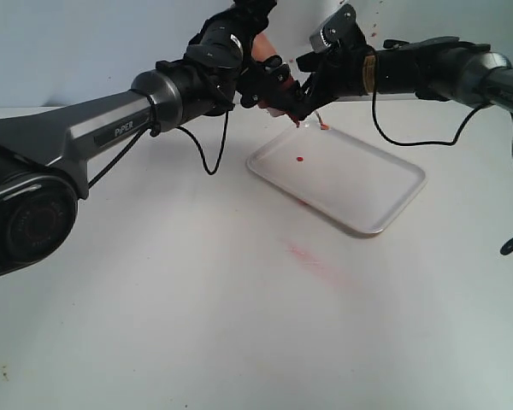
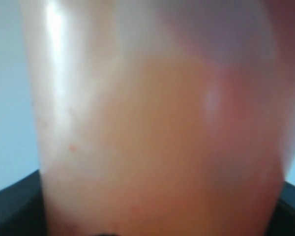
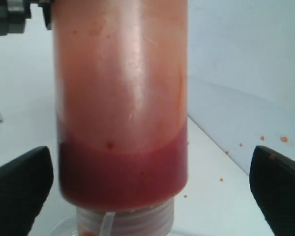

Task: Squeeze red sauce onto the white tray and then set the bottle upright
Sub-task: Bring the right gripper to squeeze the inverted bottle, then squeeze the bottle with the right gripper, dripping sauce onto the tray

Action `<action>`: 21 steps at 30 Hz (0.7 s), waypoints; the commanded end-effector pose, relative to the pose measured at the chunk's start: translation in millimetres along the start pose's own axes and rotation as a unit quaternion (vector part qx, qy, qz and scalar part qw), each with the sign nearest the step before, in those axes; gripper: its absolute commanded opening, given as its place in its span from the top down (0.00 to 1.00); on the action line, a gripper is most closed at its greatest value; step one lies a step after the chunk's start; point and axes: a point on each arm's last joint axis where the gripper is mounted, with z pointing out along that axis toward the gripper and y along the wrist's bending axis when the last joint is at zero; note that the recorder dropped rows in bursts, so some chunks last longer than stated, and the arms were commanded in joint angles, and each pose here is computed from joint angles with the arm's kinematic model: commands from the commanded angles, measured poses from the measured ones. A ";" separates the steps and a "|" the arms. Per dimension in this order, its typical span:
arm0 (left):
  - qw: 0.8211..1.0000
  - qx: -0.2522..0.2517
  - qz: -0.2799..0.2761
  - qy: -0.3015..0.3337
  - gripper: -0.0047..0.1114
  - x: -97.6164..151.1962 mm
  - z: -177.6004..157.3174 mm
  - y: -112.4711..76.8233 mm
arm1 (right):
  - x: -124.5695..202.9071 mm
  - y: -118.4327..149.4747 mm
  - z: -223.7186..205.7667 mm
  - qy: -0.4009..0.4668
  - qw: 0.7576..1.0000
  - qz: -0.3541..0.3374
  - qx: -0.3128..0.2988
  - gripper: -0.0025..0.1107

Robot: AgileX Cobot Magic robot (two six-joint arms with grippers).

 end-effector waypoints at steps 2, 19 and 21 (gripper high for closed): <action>1.000 -0.015 -0.007 0.011 0.96 12.4 -2.6 10.7 | -3.7 -5.8 -1.8 -0.009 1.000 0.014 0.025 0.07; 0.999 -0.038 0.006 -0.027 0.96 13.1 2.4 7.3 | 13.0 -12.6 7.5 -0.021 0.997 0.004 0.068 0.07; 0.999 -0.039 0.006 -0.028 0.96 12.9 2.4 7.4 | 12.9 -10.2 8.1 -0.026 0.998 0.004 0.055 0.07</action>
